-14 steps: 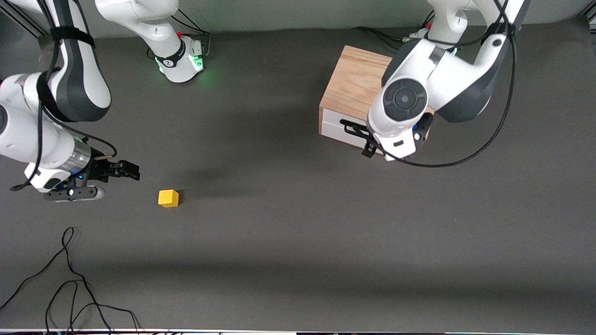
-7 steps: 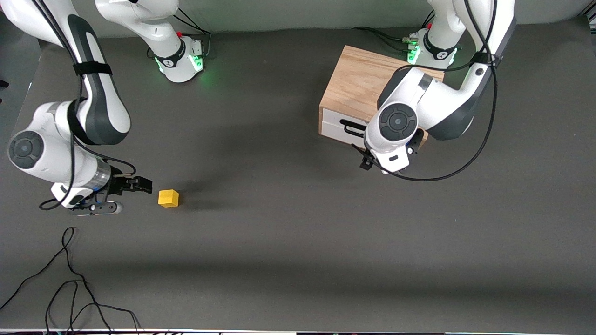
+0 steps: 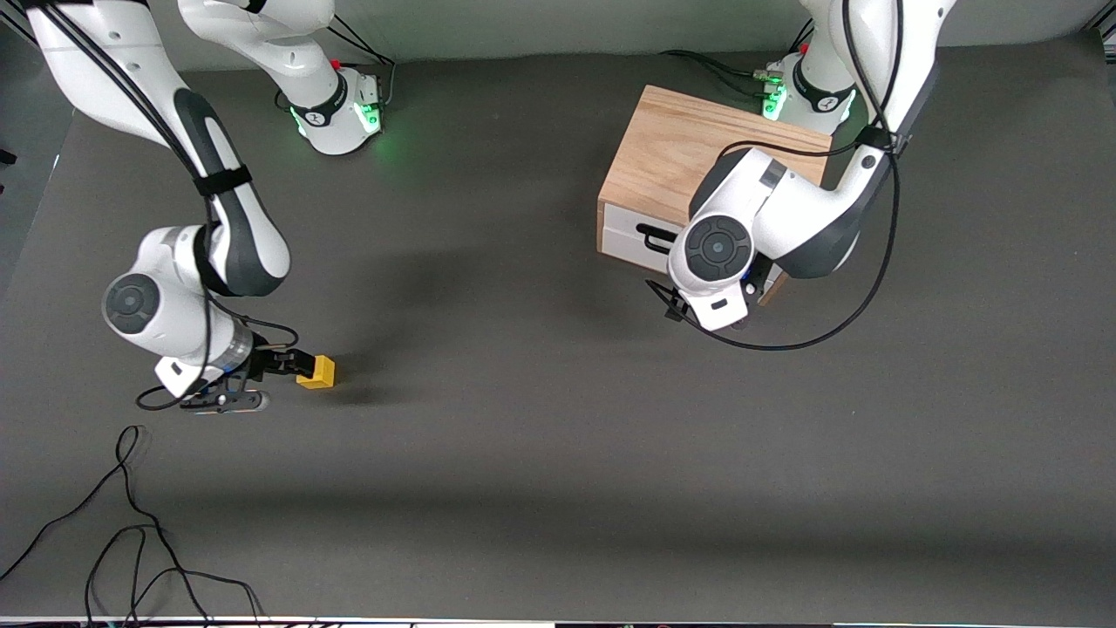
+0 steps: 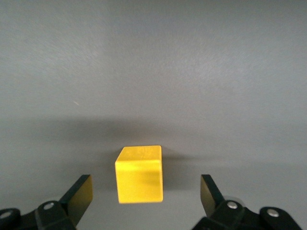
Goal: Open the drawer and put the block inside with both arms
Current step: 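Hook the drawer handle with the left gripper while the right gripper grasps the cube, then pull the drawer open with the left gripper while the right gripper lifts the cube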
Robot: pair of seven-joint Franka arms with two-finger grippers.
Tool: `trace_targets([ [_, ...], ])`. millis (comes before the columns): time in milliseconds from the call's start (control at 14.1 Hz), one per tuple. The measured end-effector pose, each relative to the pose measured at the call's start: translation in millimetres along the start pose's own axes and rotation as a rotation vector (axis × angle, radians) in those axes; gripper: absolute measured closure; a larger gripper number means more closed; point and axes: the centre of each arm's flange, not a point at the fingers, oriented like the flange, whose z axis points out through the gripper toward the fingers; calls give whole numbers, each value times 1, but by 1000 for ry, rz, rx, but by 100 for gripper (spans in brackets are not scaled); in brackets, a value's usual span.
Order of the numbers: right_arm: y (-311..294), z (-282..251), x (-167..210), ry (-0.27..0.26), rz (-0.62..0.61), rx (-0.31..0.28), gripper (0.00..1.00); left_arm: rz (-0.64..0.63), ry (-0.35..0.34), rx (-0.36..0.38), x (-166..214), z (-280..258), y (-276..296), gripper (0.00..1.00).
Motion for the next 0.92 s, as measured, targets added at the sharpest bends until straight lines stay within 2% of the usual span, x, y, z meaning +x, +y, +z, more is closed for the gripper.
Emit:
trace_targets([
  [426,-19,42,-5,-11,-34,-6,0,9,9,52,-4,29,1,0],
  [711,-19,58,-6,-8,-35,-9,0,14,3,13,-7,31,7,0],
  [924,-19,62,-7,-12,-35,-9,0,16,12,10,-6,33,8,0],
])
